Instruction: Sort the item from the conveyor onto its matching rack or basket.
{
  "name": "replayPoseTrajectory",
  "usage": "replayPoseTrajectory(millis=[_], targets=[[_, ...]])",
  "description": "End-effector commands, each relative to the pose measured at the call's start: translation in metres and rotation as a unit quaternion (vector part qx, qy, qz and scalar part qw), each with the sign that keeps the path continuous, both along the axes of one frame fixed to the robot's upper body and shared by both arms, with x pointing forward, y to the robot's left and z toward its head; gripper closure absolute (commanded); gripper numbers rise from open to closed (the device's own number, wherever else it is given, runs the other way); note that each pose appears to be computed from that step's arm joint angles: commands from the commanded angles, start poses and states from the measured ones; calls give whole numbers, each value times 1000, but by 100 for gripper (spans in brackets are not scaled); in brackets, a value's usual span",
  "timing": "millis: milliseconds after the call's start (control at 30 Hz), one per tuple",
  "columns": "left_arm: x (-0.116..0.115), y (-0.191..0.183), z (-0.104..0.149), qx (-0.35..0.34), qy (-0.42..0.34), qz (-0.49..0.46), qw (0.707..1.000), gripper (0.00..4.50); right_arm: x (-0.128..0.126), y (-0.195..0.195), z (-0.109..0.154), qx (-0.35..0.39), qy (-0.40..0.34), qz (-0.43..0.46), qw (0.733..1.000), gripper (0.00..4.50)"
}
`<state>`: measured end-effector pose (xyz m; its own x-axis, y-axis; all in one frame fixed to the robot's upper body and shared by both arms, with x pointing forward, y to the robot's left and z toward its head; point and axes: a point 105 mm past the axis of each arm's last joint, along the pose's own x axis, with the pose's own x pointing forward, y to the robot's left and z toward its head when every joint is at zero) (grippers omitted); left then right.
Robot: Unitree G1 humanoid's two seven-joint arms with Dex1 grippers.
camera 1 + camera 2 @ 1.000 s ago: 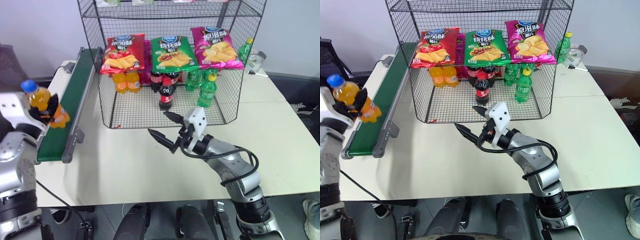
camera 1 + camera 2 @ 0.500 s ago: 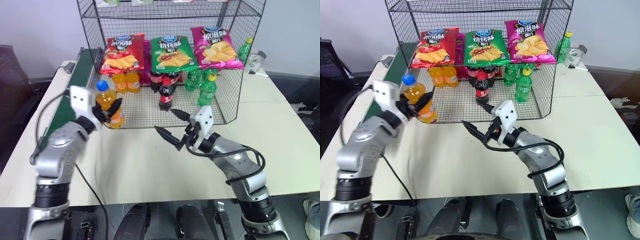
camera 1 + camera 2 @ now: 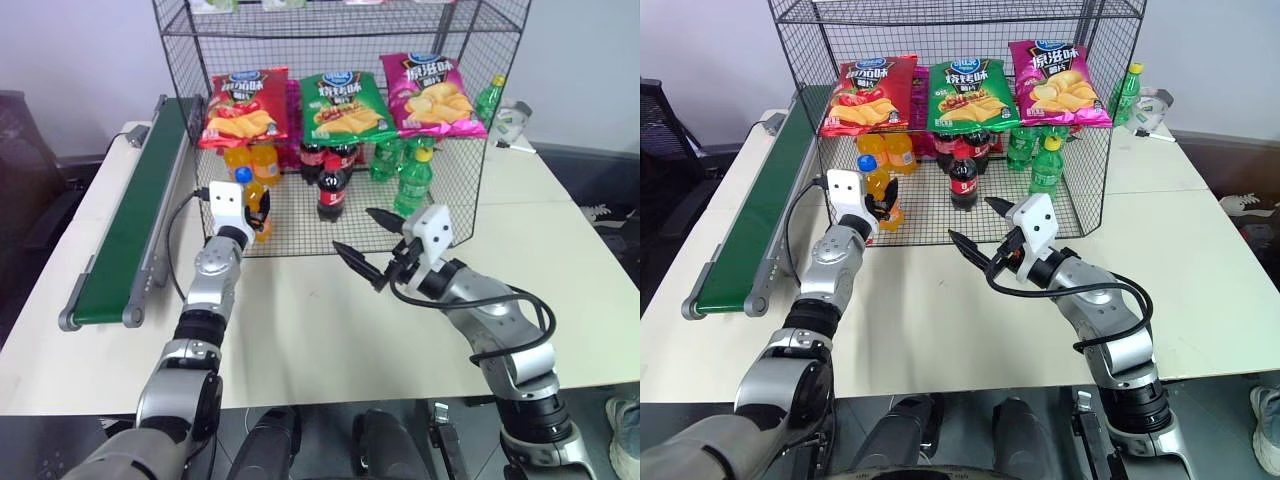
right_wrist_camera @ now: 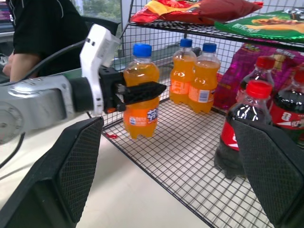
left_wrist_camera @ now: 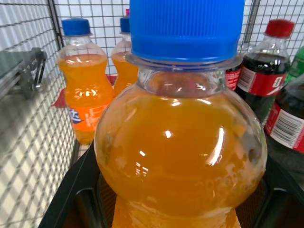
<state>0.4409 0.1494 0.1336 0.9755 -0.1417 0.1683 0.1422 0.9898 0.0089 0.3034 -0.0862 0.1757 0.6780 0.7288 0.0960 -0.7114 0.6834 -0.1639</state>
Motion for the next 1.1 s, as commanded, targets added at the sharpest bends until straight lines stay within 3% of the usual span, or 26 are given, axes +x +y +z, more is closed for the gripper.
replayPoseTrajectory(millis=[33,233,367,633,900,1100], targets=[[9,11,22,-13,-42,37,998,202,-9,4,7,-10,-28,12,999,0],[14,9,17,-36,-24,29,999,202,-12,9,6,-6,-27,16,999,0],[12,10,15,-43,-26,21,999,8,-13,11,6,-4,-26,20,999,0],[-1,20,22,-31,-62,9,998,3,-12,11,6,-5,-26,21,999,0],[-27,35,45,-7,-110,24,994,3,-11,10,8,-6,-28,23,999,0],[-48,39,44,46,-56,-30,997,3,-8,1,10,-14,-32,15,999,0]])
